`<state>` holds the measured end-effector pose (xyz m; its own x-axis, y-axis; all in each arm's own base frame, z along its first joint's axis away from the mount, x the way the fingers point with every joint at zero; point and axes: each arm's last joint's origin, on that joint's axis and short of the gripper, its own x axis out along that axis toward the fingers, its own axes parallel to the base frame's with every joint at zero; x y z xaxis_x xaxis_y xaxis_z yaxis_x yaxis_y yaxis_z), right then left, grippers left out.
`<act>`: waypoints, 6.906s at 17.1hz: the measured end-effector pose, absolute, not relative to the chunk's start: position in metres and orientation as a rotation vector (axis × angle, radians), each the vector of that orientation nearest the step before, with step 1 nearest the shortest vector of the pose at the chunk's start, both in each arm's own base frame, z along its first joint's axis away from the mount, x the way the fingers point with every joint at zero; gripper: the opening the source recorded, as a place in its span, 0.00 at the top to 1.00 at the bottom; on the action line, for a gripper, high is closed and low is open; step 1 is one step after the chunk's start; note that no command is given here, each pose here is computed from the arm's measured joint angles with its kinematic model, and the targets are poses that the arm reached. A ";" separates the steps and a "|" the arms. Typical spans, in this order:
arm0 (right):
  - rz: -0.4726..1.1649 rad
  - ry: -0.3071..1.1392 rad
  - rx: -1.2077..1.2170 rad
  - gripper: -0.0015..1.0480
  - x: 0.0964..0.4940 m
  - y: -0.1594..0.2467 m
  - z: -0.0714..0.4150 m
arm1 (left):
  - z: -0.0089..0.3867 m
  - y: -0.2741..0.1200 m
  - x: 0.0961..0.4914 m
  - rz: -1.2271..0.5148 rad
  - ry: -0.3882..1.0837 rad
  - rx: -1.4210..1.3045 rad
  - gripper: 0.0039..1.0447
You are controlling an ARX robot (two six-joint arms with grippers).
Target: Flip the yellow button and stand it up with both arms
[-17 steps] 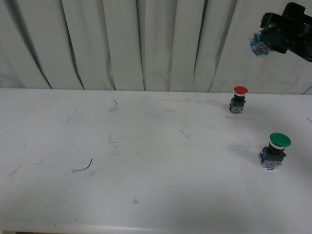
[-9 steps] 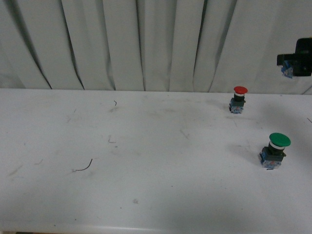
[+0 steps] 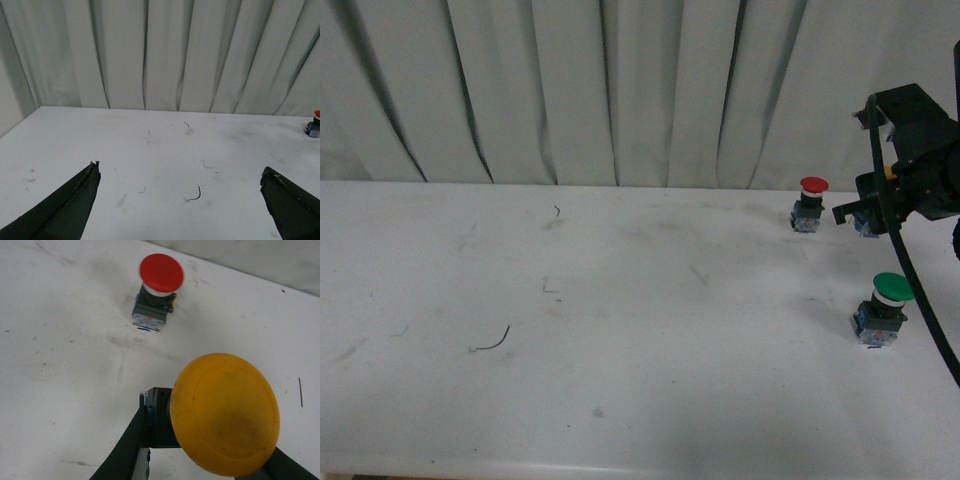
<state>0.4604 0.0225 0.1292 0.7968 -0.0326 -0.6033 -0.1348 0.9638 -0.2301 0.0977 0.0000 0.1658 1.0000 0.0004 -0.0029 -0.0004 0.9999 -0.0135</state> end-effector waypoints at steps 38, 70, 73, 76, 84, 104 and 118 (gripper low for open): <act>0.050 0.781 -0.340 0.65 0.488 0.050 0.076 | 0.166 0.000 0.098 0.000 0.003 -0.014 0.06; 0.101 0.715 -0.254 0.07 0.477 0.046 0.093 | 0.166 0.000 0.098 0.000 0.003 -0.014 0.06; 0.122 0.598 -0.167 0.06 0.454 0.017 0.135 | 0.166 0.000 0.098 0.000 0.003 -0.014 0.06; 0.138 0.449 -0.066 0.07 0.411 -0.014 0.168 | 0.166 0.000 0.098 0.000 0.003 -0.014 0.06; 0.021 -0.048 -0.017 0.99 0.143 0.001 0.232 | 0.166 0.000 0.098 0.000 0.003 -0.014 0.06; 0.000 -0.025 -0.010 0.98 0.112 0.000 0.173 | 0.166 0.000 0.098 0.000 0.003 -0.014 0.06; 0.000 -0.005 -0.008 0.70 0.097 0.000 0.167 | 0.166 0.000 0.098 0.000 0.003 -0.014 0.06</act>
